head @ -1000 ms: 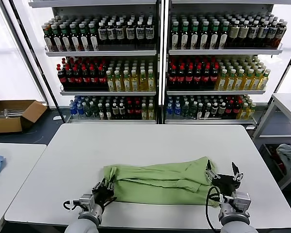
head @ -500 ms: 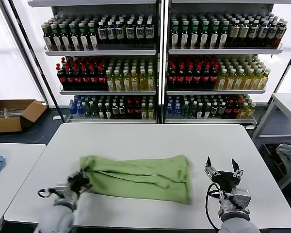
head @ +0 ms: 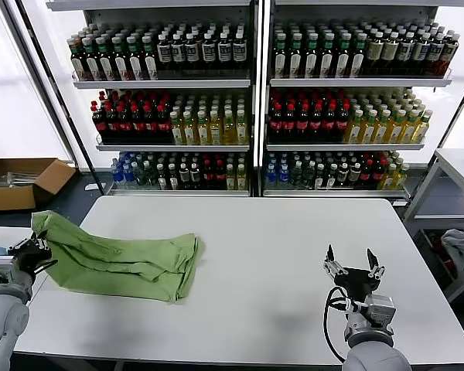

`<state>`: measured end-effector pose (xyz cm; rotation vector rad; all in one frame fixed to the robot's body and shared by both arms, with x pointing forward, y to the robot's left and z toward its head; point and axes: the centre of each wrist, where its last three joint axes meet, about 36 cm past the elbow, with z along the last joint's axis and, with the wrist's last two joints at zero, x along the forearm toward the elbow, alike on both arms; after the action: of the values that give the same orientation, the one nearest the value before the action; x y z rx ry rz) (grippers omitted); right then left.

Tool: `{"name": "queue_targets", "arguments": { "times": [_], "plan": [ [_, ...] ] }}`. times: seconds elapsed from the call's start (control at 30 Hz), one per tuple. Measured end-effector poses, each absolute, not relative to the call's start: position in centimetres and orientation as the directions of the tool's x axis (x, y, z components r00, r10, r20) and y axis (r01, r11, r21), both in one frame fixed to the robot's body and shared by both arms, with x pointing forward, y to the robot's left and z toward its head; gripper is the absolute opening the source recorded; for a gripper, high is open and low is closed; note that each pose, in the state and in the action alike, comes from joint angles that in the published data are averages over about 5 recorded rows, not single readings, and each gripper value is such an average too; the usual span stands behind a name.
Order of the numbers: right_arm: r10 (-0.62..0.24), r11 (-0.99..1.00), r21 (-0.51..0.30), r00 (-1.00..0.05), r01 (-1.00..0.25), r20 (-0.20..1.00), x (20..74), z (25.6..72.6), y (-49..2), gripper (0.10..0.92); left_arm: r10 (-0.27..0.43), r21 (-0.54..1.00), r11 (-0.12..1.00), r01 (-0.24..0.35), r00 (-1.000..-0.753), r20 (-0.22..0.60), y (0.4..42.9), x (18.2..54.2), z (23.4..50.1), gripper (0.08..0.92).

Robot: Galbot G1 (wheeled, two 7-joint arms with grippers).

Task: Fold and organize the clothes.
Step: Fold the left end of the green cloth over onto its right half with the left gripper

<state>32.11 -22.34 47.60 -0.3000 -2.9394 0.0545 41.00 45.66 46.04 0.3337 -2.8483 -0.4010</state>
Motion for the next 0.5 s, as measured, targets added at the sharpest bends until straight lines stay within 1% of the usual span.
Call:
{"name": "queue_targets", "arguments": {
  "times": [0.1,0.27,0.37,0.5],
  "plan": [
    [0.210,0.978,-0.054,-0.961,0.203,0.178,31.8,47.7,-22.5,0.823,-0.211,0.286,0.947,-0.145,-0.954,0.214,43.5,40.7,46.1,0.115],
    [0.221,0.975,-0.052,-0.959,0.215,0.179,31.3,47.6,-22.7,0.823,-0.107,0.253,0.966,-0.044,-0.964,0.241,38.4,40.1,45.4,0.115],
    [0.227,0.974,-0.052,-0.957,0.222,0.181,31.1,47.5,-22.7,0.823,-0.040,0.226,0.974,0.022,-0.964,0.264,35.2,39.8,44.7,0.115],
    [0.233,0.972,-0.050,-0.954,0.228,0.186,30.7,47.3,-22.7,0.823,0.040,0.187,0.978,0.098,-0.955,0.293,31.5,39.6,43.8,0.115]
  ]
}}
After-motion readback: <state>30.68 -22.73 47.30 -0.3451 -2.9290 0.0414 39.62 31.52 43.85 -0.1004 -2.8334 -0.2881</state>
